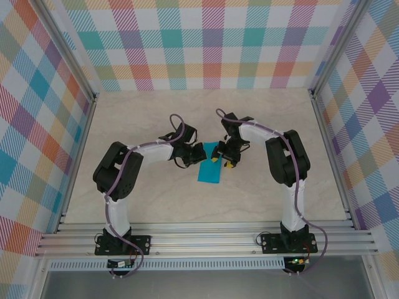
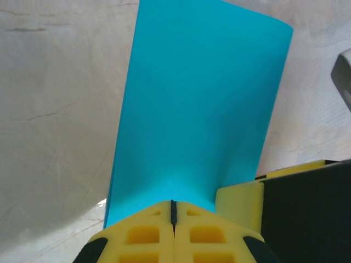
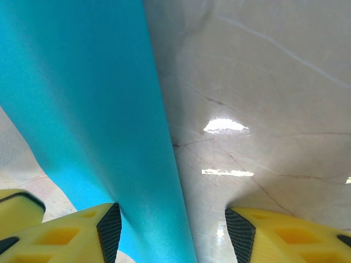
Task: Fold a paper plane with a square sheet of paper (pick it up from the middle)
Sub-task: Hold the square sheet of paper at the center of the table.
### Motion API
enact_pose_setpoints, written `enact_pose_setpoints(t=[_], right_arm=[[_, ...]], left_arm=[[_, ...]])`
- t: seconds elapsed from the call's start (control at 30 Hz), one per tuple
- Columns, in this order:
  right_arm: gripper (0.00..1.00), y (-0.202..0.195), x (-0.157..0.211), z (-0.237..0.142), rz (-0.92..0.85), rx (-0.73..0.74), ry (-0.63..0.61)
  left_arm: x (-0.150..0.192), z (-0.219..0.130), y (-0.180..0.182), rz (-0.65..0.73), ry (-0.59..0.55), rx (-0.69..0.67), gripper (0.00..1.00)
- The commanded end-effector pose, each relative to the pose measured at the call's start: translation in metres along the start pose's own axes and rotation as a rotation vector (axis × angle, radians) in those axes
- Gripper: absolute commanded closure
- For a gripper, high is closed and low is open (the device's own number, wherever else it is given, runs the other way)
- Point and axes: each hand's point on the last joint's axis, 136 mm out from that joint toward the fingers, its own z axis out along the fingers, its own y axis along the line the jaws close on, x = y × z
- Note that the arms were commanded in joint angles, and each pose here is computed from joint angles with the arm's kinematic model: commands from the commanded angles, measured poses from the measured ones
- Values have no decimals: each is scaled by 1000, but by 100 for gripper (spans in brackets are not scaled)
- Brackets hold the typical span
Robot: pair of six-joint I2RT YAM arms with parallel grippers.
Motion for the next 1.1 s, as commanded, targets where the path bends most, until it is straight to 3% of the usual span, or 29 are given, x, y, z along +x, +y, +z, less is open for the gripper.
enact_pose_setpoints(t=[0.0, 0.5, 0.63, 0.8, 0.87, 1.07], right_arm=[[41, -59, 4, 42, 37, 215, 41], [40, -46, 0, 35, 26, 166, 23], [38, -20, -10, 4, -26, 74, -46], [36, 18, -26, -62, -112, -171, -187], [45, 27, -25, -83, -142, -265, -225], [100, 58, -8, -80, -194, -554, -163]], left_arm=[[4, 9, 0, 29, 23, -31, 100], [14, 26, 31, 26, 54, -125, 100], [18, 27, 34, 25, 62, -123, 100], [21, 30, 36, 26, 70, -123, 100], [22, 31, 36, 26, 70, -121, 100], [22, 32, 35, 26, 70, -116, 100]])
